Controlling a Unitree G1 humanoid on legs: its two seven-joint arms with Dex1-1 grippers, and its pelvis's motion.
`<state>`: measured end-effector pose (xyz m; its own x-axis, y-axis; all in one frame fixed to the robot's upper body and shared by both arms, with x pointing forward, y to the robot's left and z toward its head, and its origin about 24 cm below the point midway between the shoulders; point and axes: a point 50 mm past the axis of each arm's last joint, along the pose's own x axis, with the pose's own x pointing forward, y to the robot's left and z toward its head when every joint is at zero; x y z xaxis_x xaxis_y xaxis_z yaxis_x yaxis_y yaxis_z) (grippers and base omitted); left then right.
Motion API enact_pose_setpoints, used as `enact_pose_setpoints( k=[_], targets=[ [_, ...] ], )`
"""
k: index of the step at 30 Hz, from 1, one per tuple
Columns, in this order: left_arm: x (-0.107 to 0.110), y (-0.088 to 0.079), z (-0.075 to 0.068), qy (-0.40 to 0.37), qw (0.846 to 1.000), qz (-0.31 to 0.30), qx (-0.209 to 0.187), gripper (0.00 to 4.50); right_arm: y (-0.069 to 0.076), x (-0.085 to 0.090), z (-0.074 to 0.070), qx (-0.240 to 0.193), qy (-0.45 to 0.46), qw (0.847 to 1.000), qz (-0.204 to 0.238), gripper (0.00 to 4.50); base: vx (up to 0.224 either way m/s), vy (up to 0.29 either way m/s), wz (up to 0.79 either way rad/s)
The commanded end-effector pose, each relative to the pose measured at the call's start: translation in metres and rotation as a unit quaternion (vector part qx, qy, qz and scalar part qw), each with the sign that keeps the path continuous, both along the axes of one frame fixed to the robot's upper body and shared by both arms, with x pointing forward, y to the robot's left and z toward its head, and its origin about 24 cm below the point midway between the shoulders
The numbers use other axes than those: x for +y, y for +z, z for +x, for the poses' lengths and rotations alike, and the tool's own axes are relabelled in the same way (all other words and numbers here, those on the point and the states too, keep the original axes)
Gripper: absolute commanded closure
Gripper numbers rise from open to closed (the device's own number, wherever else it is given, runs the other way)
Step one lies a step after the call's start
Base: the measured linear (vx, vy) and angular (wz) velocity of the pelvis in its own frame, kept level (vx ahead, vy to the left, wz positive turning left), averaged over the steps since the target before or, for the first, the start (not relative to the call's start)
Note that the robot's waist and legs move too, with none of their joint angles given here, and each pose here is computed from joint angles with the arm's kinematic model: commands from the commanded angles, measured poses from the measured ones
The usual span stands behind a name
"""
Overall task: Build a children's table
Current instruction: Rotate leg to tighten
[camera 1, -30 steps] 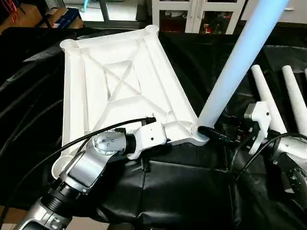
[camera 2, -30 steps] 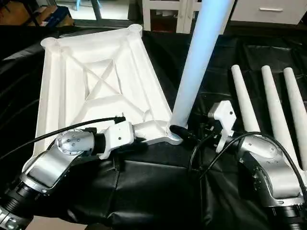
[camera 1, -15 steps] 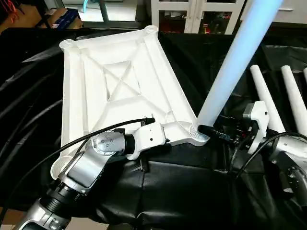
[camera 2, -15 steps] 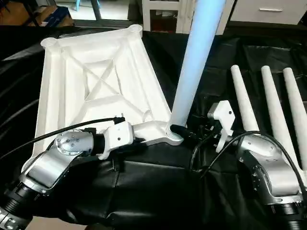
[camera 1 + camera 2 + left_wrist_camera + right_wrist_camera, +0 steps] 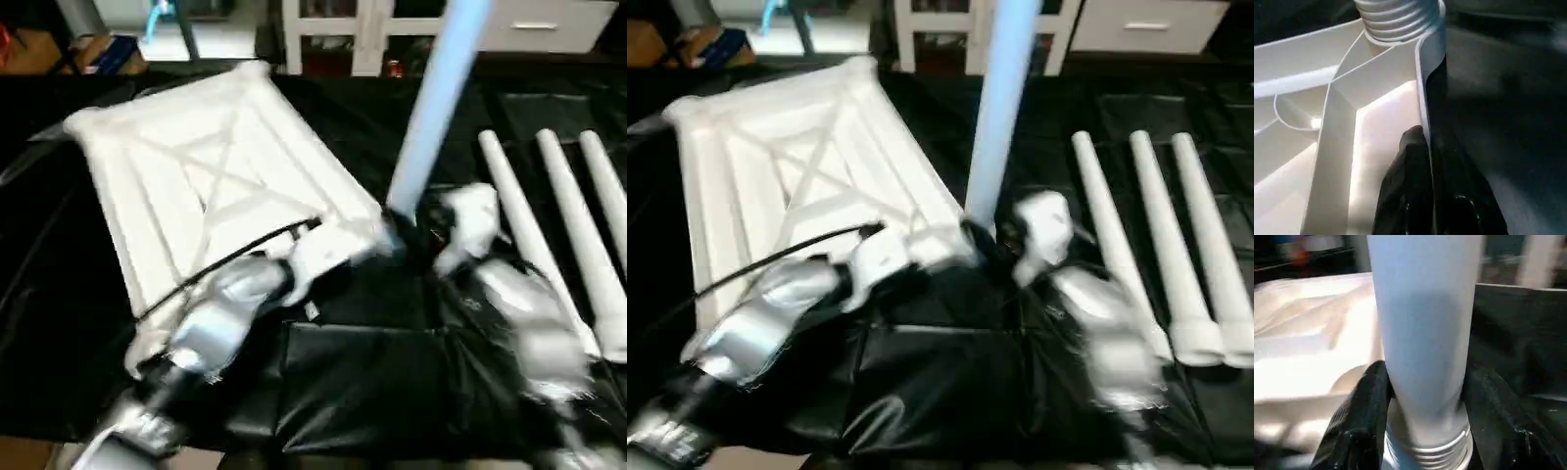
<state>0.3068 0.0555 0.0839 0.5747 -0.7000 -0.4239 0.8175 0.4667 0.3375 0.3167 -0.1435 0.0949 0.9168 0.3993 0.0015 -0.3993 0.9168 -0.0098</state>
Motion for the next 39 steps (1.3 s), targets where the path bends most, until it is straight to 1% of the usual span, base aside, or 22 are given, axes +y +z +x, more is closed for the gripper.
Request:
enact_pose_setpoints(
  k=[1, 4, 6, 7, 10, 11, 12, 13, 14, 15, 16, 17, 18, 19, 22, 24, 25, 26, 27, 30, 37, 39],
  targets=[
    [-0.028, -0.017, -0.017, -0.052, 0.998, -0.002, 0.034, 4.5, -0.044, -0.007, 0.003, 0.098, -0.089, 0.991, -0.025, 2.62, 0.0, 0.0, 0.0],
    [-0.034, -0.014, -0.018, -0.069, 0.997, -0.005, 0.027, 4.5, -0.043, -0.004, 0.007, 0.093, -0.114, 0.989, -0.017, 2.62, 0.0, 0.0, 0.0],
    [-0.029, -0.016, -0.021, -0.093, 0.995, 0.006, 0.021, 4.5, -0.034, -0.003, 0.007, 0.066, -0.081, 0.995, -0.008, 2.62, 0.0, 0.0, 0.0],
    [-0.024, -0.017, -0.024, -0.111, 0.994, 0.012, 0.016, 4.5, -0.026, -0.004, 0.005, 0.048, -0.047, 0.998, 0.007, 2.07, 0.0, 0.0, 0.0],
    [-0.012, -0.019, -0.031, -0.155, 0.988, 0.015, 0.009, 4.5, -0.012, -0.014, -0.001, 0.016, 0.002, 1.0, 0.011, 1.93, 0.0, 0.0, 0.0],
    [-0.005, -0.02, -0.035, -0.175, 0.984, 0.017, 0.017, 4.5, -0.006, -0.019, -0.006, 0.007, 0.037, 0.999, 0.005, 1.86, 0.0, 0.0, 0.0],
    [-0.001, -0.021, -0.036, -0.18, 0.983, 0.019, 0.022, 4.5, -0.003, -0.022, -0.009, 0.003, 0.053, 0.999, 0.003, 1.72, 0.0, 0.0, 0.0],
    [0.0, -0.021, -0.037, -0.182, 0.983, 0.019, 0.023, 4.5, -0.002, -0.024, -0.01, 0.003, 0.059, 0.998, 0.001, 1.72, 0.0, 0.0, 0.0],
    [0.005, -0.021, -0.039, -0.188, 0.982, 0.016, 0.029, 4.5, 0.002, -0.028, -0.014, 0.002, 0.082, 0.997, -0.008, 1.57, 0.0, 0.0, 0.0],
    [0.011, -0.021, -0.041, -0.195, 0.98, 0.009, 0.038, 4.5, 0.006, -0.034, -0.02, 0.002, 0.114, 0.993, -0.029, 1.47, 0.063, -0.01, 0.04],
    [0.011, -0.021, -0.041, -0.195, 0.98, 0.009, 0.038, 4.5, 0.006, -0.034, -0.02, 0.002, 0.114, 0.993, -0.029, 1.41, 0.063, -0.01, 0.04],
    [0.018, -0.021, -0.043, -0.199, 0.979, 0.01, 0.045, 4.5, 0.011, -0.043, -0.027, -0.002, 0.138, 0.989, -0.058, 1.41, 0.074, -0.003, 0.02],
    [0.019, -0.021, -0.044, -0.199, 0.979, 0.01, 0.045, 4.5, 0.011, -0.043, -0.028, -0.002, 0.14, 0.988, -0.061, 1.41, 0.076, -0.001, 0.01],
    [0.026, -0.022, -0.044, -0.199, 0.979, 0.021, 0.047, 4.5, 0.016, -0.05, -0.033, -0.003, 0.156, 0.985, -0.068, 1.41, 0.076, -0.001, 0.01],
    [0.032, -0.024, -0.043, -0.198, 0.979, 0.028, 0.045, 4.5, 0.019, -0.058, -0.037, 0.003, 0.176, 0.983, -0.06, 1.41, 0.019, -0.001, 0.01],
    [0.033, -0.024, -0.042, -0.197, 0.979, 0.029, 0.044, 4.5, 0.02, -0.061, -0.038, 0.005, 0.178, 0.982, -0.057, 1.64, 0.0, 0.0, 0.0],
    [0.033, -0.024, -0.042, -0.197, 0.979, 0.029, 0.044, 4.5, 0.02, -0.061, -0.038, 0.005, 0.178, 0.982, -0.057, 1.64, 0.0, 0.0, 0.0],
    [0.033, -0.024, -0.042, -0.198, 0.979, 0.029, 0.044, 4.5, 0.019, -0.061, -0.038, 0.008, 0.181, 0.982, -0.055, 1.82, 0.0, 0.0, 0.0],
    [0.033, -0.024, -0.042, -0.198, 0.979, 0.029, 0.044, 4.5, 0.018, -0.06, -0.038, 0.012, 0.183, 0.982, -0.049, 1.82, 0.0, 0.0, 0.0],
    [0.032, -0.023, -0.043, -0.2, 0.978, 0.027, 0.045, 4.5, 0.017, -0.055, -0.04, 0.017, 0.196, 0.98, -0.041, 2.13, 0.0, 0.0, 0.0],
    [0.033, -0.024, -0.044, -0.204, 0.978, 0.027, 0.047, 4.5, 0.015, -0.051, -0.04, 0.026, 0.2, 0.979, -0.033, 2.26, 0.0, 0.0, 0.0],
    [0.034, -0.025, -0.043, -0.199, 0.978, 0.03, 0.047, 4.5, 0.012, -0.05, -0.039, 0.032, 0.184, 0.982, -0.036, 2.27, 0.0, 0.0, 0.0]
  ],
)
